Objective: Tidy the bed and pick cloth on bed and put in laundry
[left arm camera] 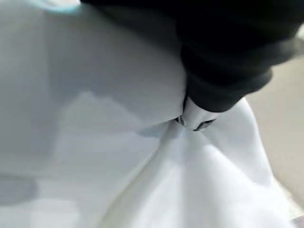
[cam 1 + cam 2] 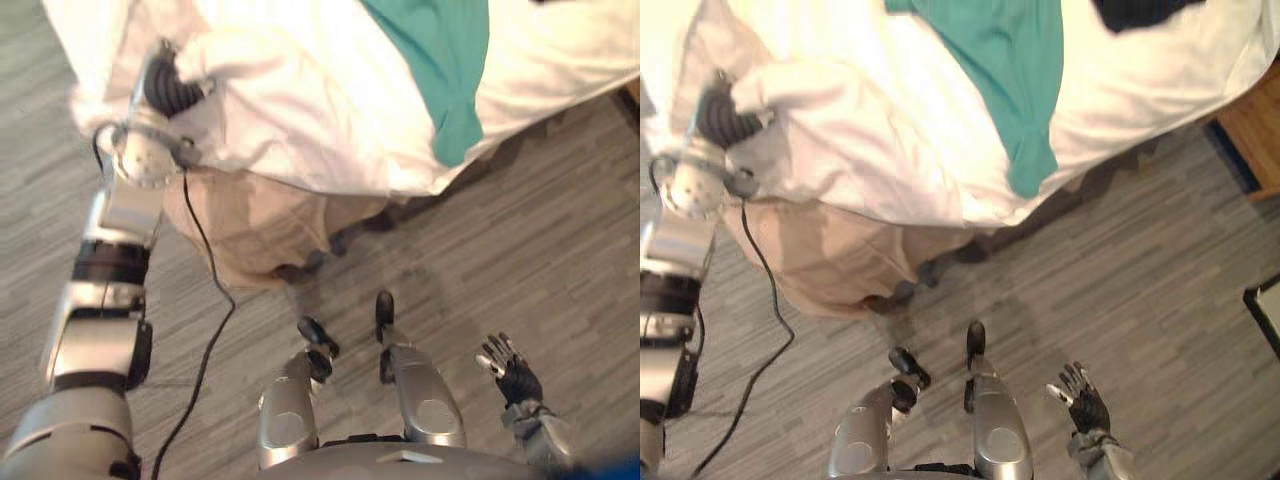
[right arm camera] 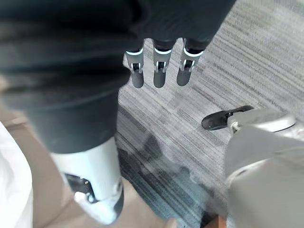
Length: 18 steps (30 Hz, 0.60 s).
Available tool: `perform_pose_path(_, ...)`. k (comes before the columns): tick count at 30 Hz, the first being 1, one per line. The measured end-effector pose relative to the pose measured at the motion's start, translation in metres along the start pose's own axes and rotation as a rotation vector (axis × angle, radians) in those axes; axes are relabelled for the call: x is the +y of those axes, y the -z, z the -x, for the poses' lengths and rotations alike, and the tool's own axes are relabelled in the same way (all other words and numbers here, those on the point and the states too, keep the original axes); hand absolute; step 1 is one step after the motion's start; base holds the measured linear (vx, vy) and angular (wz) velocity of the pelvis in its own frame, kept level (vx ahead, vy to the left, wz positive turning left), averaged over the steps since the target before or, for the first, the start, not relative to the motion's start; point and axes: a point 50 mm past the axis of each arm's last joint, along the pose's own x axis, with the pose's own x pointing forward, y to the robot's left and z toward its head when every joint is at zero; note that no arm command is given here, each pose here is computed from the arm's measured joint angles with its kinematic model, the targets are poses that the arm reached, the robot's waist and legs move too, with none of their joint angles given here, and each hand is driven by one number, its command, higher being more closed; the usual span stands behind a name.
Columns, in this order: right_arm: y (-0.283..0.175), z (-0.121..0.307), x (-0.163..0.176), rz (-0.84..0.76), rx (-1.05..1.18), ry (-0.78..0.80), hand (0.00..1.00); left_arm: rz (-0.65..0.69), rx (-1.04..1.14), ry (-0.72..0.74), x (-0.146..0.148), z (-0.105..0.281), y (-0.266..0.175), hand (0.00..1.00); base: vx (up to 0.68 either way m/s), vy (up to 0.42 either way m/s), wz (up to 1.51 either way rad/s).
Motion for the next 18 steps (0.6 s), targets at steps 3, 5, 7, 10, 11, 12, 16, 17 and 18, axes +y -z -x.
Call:
perform_pose_path(3,0.031,0.017,-0.008,-0.028,0.104,0.090,0.00,0.099,0.119,0.096,-0.037,0.057,0.036,1.00,0.13,0.002,0.33)
perform_pose_path(5,0.051,0.030,-0.011,-0.016,0.184,0.138,0.00,0.202,0.271,0.178,-0.070,0.111,0.063,1.00,0.12,-0.001,0.33)
perform_pose_path(7,0.058,0.034,-0.012,0.004,0.224,0.154,0.00,0.263,0.362,0.216,-0.089,0.146,0.071,1.00,0.09,0.000,0.31)
perform_pose_path(10,0.068,0.039,-0.015,0.027,0.278,0.192,0.00,0.391,0.525,0.256,-0.121,0.206,0.073,1.00,0.09,0.004,0.36)
perform_pose_path(11,0.071,0.040,-0.014,0.033,0.298,0.199,0.00,0.444,0.563,0.246,-0.128,0.218,0.071,0.00,0.09,-0.006,0.26)
perform_pose_path(12,0.075,0.041,-0.012,0.039,0.315,0.202,0.00,0.480,0.579,0.240,-0.132,0.221,0.069,0.00,0.09,-0.011,0.12)
perform_pose_path(16,0.085,0.044,-0.007,0.070,0.386,0.192,0.00,0.647,0.716,0.232,-0.148,0.240,0.073,0.00,0.11,-0.007,0.19)
perform_pose_path(17,0.089,0.045,-0.005,0.086,0.418,0.182,0.00,0.670,0.779,0.225,-0.153,0.250,0.078,0.00,0.11,-0.002,0.40)
perform_pose_path(18,0.091,0.044,-0.002,0.093,0.429,0.171,0.00,0.687,0.839,0.211,-0.157,0.262,0.083,0.00,0.11,0.001,0.35)
